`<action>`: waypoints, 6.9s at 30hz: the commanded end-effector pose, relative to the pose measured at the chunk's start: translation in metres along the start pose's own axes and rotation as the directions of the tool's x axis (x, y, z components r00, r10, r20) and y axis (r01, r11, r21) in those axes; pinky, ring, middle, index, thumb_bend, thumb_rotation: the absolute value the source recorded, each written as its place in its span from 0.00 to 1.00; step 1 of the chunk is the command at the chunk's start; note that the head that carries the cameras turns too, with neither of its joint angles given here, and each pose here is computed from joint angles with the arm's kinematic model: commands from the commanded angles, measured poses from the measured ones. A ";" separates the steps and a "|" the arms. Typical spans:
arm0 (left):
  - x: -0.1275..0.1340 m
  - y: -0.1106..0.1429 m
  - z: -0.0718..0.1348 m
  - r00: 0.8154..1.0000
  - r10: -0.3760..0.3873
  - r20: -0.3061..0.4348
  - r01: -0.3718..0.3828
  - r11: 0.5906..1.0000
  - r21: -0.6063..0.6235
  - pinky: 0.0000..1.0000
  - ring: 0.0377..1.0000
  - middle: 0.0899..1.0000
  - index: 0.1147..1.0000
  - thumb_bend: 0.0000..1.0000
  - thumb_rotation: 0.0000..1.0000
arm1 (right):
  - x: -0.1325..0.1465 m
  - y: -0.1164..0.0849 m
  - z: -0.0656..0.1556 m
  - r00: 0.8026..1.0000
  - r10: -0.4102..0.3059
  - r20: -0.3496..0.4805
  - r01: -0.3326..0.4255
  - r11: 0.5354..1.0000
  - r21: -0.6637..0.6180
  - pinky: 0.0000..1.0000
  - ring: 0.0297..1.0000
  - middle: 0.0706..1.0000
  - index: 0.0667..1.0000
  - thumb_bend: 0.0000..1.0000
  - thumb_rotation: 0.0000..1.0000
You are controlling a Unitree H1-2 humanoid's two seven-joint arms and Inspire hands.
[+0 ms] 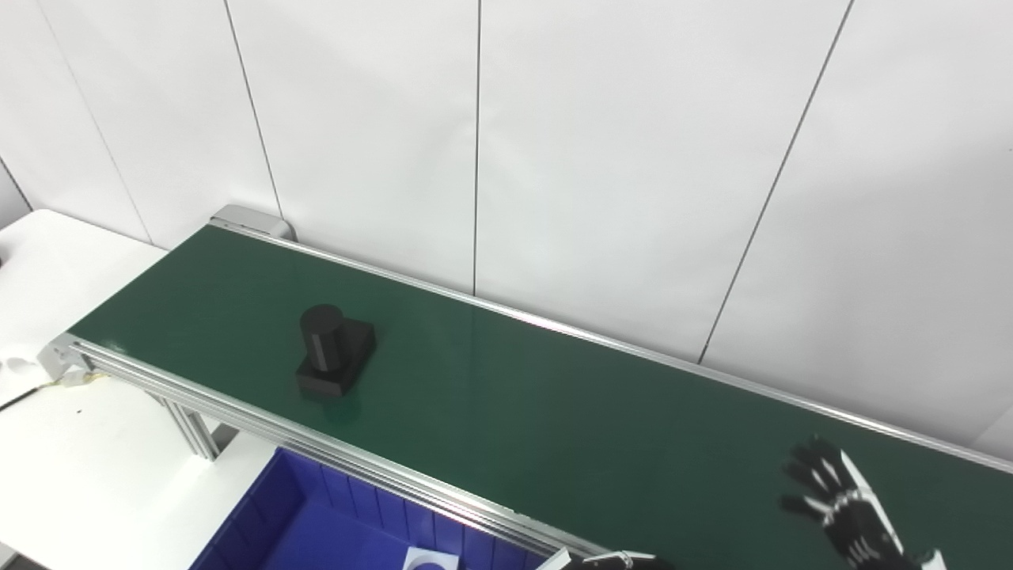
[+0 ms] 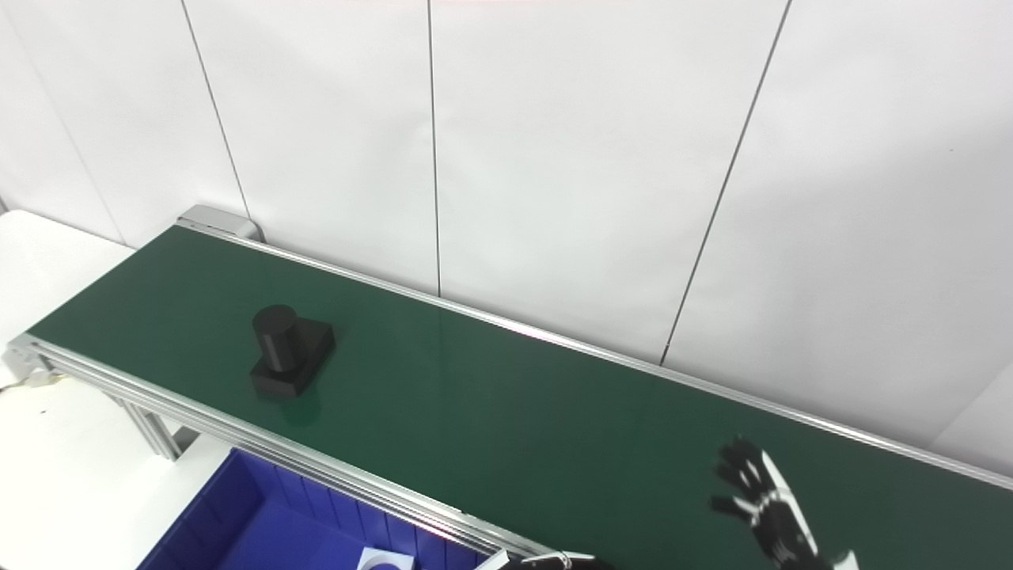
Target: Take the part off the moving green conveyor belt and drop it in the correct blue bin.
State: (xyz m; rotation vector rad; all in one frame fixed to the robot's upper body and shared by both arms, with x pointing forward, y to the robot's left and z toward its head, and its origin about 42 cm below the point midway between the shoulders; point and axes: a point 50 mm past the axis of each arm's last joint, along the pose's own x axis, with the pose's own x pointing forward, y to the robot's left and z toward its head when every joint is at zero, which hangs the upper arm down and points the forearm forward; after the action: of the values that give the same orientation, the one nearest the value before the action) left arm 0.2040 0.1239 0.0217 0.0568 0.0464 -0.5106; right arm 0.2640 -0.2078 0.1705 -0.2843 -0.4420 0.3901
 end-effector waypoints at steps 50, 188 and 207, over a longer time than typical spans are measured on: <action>-0.003 0.009 0.017 0.997 -0.002 0.080 0.003 1.000 -0.011 0.75 0.78 0.78 0.79 1.00 0.41 | 0.108 0.022 -0.015 0.970 0.226 -0.093 -0.242 0.940 -0.239 0.76 0.86 0.88 0.89 0.70 0.53; -0.015 0.005 0.036 0.995 -0.044 0.094 0.049 0.997 -0.056 0.67 0.64 0.64 0.62 1.00 0.42 | 0.199 0.180 -0.056 0.975 0.193 -0.109 -0.221 0.883 -0.413 0.48 0.53 0.46 0.45 0.52 0.00; -0.013 0.006 0.036 0.994 -0.043 0.100 0.049 0.997 -0.063 0.72 0.65 0.61 0.60 1.00 0.40 | 0.201 0.159 -0.049 0.989 0.138 -0.062 -0.151 0.923 -0.355 0.40 0.45 0.42 0.47 0.53 0.00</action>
State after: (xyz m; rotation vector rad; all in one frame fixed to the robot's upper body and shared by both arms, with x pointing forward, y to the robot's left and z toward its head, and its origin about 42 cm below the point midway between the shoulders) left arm 0.1886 0.1389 0.0427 -0.0083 0.0663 -0.5413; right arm 0.3998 0.0049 0.1186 -0.7458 -0.3395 0.4560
